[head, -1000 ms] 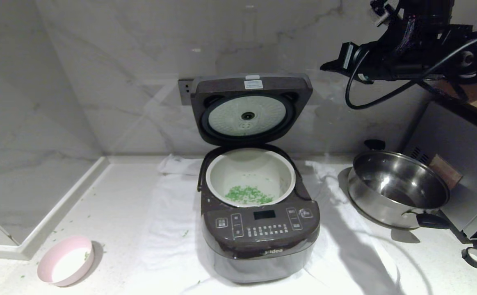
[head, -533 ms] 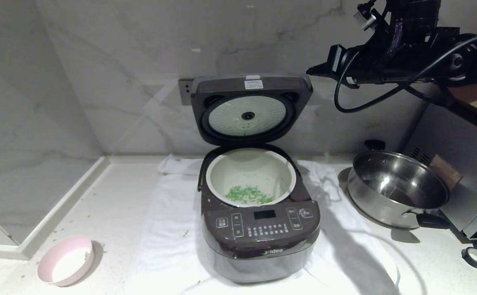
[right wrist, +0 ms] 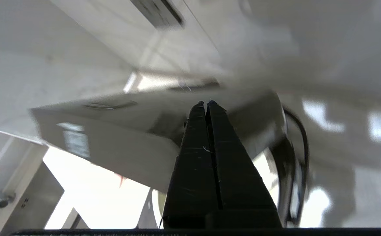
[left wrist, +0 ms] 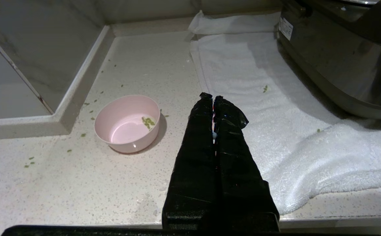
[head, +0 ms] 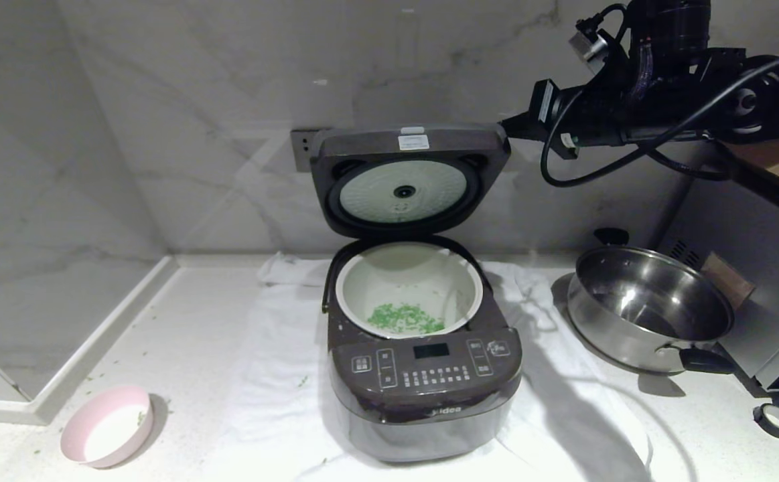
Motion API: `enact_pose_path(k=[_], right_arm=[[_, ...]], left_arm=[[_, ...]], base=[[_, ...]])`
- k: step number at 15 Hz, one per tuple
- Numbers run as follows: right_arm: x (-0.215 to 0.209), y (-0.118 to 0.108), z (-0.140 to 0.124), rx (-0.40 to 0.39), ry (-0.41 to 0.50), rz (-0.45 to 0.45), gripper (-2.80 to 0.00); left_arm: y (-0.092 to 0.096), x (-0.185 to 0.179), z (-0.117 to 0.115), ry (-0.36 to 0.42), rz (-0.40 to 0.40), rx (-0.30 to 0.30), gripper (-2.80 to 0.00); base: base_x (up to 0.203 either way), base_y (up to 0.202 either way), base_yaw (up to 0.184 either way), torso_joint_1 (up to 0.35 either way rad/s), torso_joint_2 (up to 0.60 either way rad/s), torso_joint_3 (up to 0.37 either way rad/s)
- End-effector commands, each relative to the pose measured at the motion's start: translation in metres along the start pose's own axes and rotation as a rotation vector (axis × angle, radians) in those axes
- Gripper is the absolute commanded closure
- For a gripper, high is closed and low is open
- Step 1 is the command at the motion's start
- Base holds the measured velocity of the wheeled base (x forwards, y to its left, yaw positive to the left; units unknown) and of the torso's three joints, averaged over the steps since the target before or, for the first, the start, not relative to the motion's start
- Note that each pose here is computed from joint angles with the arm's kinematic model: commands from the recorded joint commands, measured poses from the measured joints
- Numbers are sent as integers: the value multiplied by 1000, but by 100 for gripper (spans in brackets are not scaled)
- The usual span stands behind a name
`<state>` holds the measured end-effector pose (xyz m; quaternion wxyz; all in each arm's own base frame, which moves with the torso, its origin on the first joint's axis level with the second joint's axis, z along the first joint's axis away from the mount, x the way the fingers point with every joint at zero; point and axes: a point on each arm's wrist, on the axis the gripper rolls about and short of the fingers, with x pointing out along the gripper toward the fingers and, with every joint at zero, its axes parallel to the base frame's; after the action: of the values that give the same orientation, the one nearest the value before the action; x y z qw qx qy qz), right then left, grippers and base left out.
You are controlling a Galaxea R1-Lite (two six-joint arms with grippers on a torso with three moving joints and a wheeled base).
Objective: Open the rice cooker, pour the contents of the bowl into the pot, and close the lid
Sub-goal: Close the rice cooker
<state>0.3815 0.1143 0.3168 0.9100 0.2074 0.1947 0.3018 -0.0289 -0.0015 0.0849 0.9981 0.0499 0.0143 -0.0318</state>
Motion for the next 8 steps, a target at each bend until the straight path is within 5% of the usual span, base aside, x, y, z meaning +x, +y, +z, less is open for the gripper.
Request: enact_pose_path(k=[1, 8], right_arm=[[-4, 4, -9, 19, 47, -4, 0], [-12, 9, -55, 60, 206, -23, 0]], left_arm=[[0, 0, 0, -3, 0, 1, 0], [0, -5, 11, -45, -12, 4, 0]], base=[[0, 0, 0, 0, 0, 0], [0, 0, 0, 0, 0, 0]])
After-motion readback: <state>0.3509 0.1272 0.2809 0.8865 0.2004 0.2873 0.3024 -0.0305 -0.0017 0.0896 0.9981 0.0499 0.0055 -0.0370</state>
